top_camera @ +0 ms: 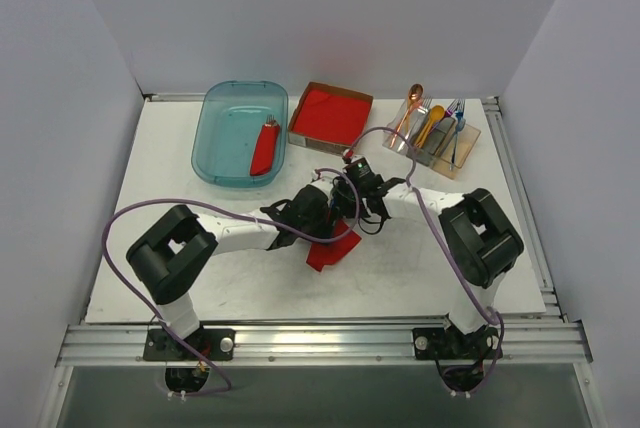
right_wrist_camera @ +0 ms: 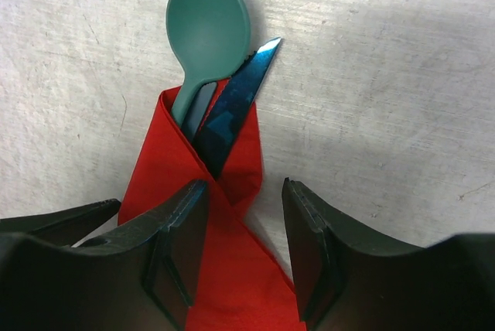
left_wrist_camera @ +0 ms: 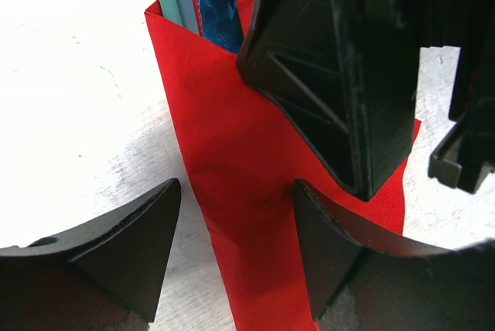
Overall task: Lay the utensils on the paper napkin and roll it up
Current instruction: Pick up the utensils from the center of the board.
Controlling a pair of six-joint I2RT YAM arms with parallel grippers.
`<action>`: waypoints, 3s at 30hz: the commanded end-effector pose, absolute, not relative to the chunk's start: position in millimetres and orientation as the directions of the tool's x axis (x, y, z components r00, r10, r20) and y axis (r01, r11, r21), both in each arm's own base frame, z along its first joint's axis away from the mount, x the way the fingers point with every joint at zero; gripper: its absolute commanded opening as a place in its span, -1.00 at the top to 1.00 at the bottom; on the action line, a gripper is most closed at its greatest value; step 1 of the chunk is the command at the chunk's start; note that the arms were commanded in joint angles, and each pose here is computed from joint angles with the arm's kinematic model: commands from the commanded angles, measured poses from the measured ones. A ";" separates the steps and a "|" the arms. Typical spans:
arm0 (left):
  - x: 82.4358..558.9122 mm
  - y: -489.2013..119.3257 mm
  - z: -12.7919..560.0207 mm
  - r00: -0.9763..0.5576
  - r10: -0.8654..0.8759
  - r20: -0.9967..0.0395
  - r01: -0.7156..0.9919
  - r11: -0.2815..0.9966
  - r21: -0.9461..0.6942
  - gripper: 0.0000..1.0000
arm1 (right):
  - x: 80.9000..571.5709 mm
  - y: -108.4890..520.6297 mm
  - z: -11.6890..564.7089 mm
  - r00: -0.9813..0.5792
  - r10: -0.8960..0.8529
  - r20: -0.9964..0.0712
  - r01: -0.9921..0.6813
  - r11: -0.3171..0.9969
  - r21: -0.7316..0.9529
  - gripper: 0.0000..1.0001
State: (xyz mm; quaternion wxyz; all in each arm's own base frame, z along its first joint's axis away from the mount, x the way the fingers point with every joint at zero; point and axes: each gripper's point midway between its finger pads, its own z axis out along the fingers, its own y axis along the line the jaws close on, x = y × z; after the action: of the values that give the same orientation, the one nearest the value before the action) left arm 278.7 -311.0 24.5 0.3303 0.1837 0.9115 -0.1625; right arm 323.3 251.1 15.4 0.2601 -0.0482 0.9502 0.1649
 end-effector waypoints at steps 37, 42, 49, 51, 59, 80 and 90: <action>248.7 -280.1 -30.8 -0.814 0.286 -0.505 0.411 0.899 -0.153 -0.38 | 277.9 261.7 -16.6 -0.916 -0.169 -0.364 -0.269 0.931 0.246 0.92; 246.0 -279.2 -35.0 -0.816 0.275 -0.507 0.403 0.901 -0.160 -0.38 | 277.7 257.8 -10.0 -0.921 -0.122 -0.370 -0.244 0.921 0.303 0.22; 245.6 -277.2 -35.2 -0.819 0.273 -0.505 0.398 0.904 -0.157 -0.37 | 278.5 258.1 -1.1 -0.910 -0.125 -0.394 -0.258 0.917 0.304 0.19; 245.6 -276.0 -34.9 -0.819 0.271 -0.505 0.395 0.906 -0.154 -0.38 | 275.3 260.7 -1.5 -0.909 -0.144 -0.391 -0.274 0.914 0.300 0.19; 243.5 -273.5 -34.7 -0.819 0.269 -0.506 0.392 0.907 -0.152 -0.38 | 274.8 250.2 0.0 -0.907 -0.146 -0.396 -0.260 0.933 0.251 0.21; 239.3 -282.0 -24.7 -0.774 0.297 -0.560 0.465 0.866 -0.184 -0.32 | 287.7 245.4 27.4 -0.889 -0.038 -0.456 -0.234 0.894 0.382 0.21; 232.1 -289.7 -23.5 -0.765 0.320 -0.558 0.490 0.852 -0.183 -0.30 | 292.1 248.0 20.1 -0.887 -0.082 -0.454 -0.246 0.917 0.315 0.18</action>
State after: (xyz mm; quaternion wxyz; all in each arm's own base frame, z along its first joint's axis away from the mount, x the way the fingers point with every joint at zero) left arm 279.0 -318.3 24.9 0.3673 0.1913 0.8872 -0.2032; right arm 291.0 247.7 15.9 0.2208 -0.0745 0.9503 0.2065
